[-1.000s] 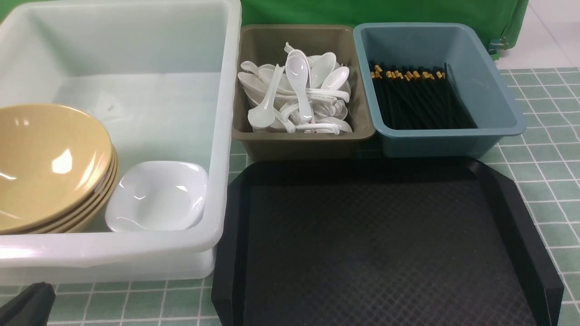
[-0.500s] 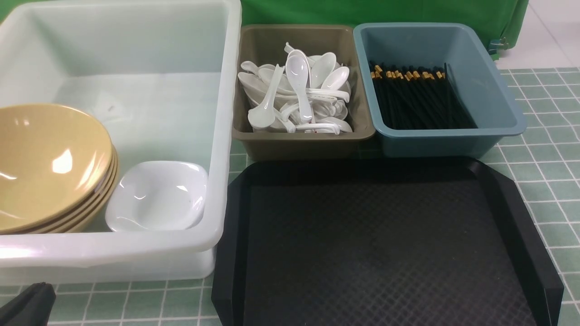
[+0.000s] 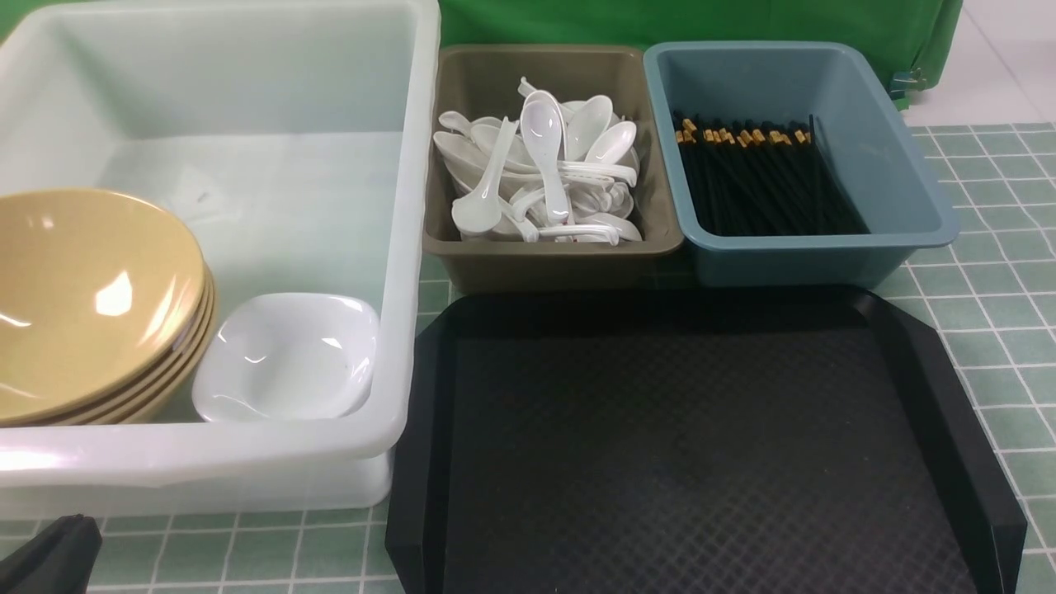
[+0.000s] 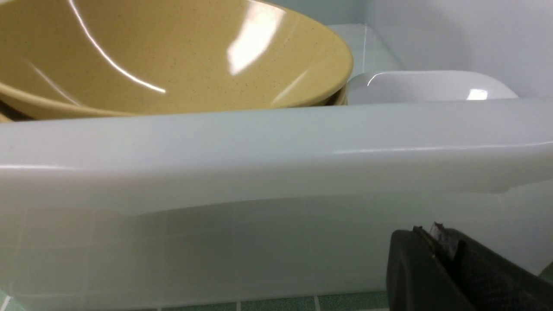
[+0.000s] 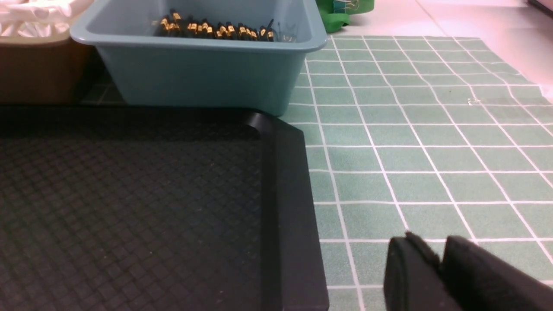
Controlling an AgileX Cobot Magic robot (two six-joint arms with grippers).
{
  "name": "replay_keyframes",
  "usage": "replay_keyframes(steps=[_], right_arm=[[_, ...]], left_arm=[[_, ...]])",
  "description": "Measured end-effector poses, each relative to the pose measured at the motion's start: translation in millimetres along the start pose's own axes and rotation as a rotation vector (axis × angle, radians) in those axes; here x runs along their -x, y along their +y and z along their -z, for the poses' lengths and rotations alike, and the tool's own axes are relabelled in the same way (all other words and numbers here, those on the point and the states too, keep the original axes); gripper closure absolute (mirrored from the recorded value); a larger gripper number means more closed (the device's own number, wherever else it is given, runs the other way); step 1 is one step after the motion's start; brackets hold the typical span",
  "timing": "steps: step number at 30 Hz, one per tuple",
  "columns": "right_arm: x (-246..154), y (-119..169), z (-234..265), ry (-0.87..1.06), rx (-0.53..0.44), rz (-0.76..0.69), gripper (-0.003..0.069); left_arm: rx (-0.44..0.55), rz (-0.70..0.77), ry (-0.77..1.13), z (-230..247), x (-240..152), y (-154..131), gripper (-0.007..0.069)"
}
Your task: On blue table put chopsticks spoon bowls plates into blue grey white boxes.
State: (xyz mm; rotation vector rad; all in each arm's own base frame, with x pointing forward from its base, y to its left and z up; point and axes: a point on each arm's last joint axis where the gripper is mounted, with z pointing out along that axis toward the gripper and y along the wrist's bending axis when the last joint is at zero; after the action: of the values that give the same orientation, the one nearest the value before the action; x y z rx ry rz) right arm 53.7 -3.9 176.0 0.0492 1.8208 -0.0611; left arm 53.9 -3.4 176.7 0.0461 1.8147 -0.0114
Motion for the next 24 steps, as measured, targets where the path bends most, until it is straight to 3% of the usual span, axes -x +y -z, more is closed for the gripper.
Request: replay_keyframes(steps=[24], right_arm=[[0.0, 0.0, 0.0, 0.0, 0.0, 0.0, 0.0488]], left_arm=[[0.0, 0.001, 0.0, 0.0, 0.0, 0.0, 0.0622]])
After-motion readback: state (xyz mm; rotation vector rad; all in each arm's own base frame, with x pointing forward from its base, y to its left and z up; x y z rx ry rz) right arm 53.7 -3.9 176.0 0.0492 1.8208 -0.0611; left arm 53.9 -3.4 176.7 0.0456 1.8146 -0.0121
